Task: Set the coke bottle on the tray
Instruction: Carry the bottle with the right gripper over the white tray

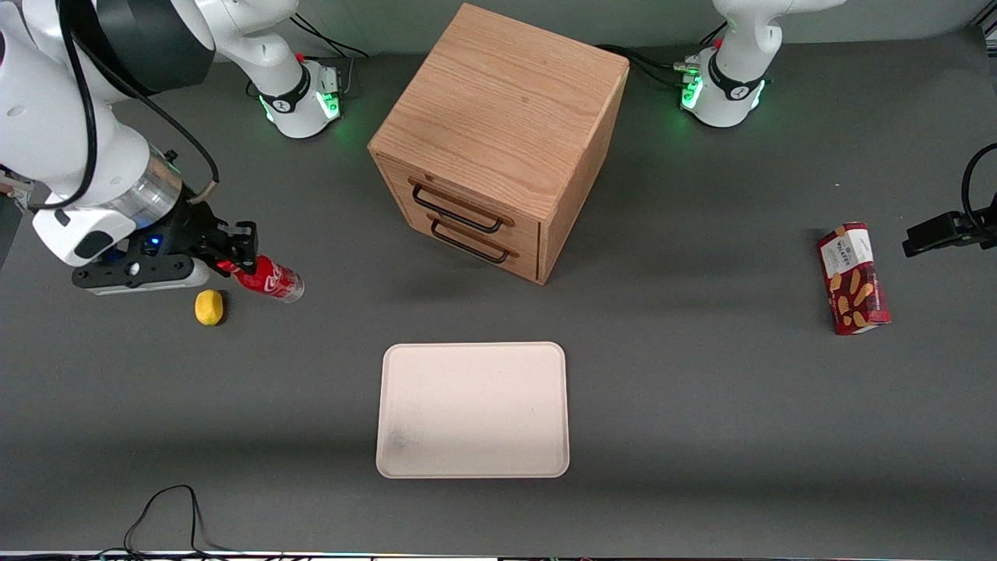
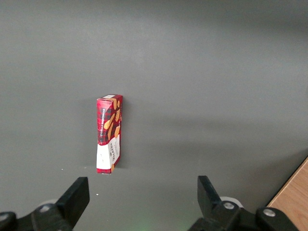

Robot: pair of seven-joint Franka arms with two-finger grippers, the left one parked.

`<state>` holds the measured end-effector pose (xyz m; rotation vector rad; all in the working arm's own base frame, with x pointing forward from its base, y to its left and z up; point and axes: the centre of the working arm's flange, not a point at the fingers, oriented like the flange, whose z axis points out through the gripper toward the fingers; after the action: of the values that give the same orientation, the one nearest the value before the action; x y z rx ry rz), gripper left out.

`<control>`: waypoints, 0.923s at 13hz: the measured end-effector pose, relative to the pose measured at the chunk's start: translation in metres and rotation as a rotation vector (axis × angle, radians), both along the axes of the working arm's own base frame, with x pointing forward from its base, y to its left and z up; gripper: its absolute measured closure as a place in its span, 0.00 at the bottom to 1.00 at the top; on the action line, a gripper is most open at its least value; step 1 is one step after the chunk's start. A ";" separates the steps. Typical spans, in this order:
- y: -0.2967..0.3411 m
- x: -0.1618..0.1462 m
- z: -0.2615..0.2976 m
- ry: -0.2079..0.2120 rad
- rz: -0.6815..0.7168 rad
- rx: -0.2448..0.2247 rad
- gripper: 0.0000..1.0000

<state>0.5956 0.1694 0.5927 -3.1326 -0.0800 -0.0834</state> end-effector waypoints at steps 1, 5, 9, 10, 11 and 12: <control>0.006 0.012 -0.005 -0.004 0.003 0.000 0.67; 0.052 0.059 -0.024 -0.046 0.041 0.008 0.67; 0.109 0.075 -0.039 -0.081 0.023 0.025 0.67; 0.121 0.076 -0.044 -0.086 0.023 0.028 0.67; 0.127 0.078 -0.048 -0.090 0.023 0.030 0.67; 0.130 0.081 -0.052 -0.093 0.023 0.031 0.67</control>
<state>0.6768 0.2996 0.5411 -3.0952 -0.1141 -0.2275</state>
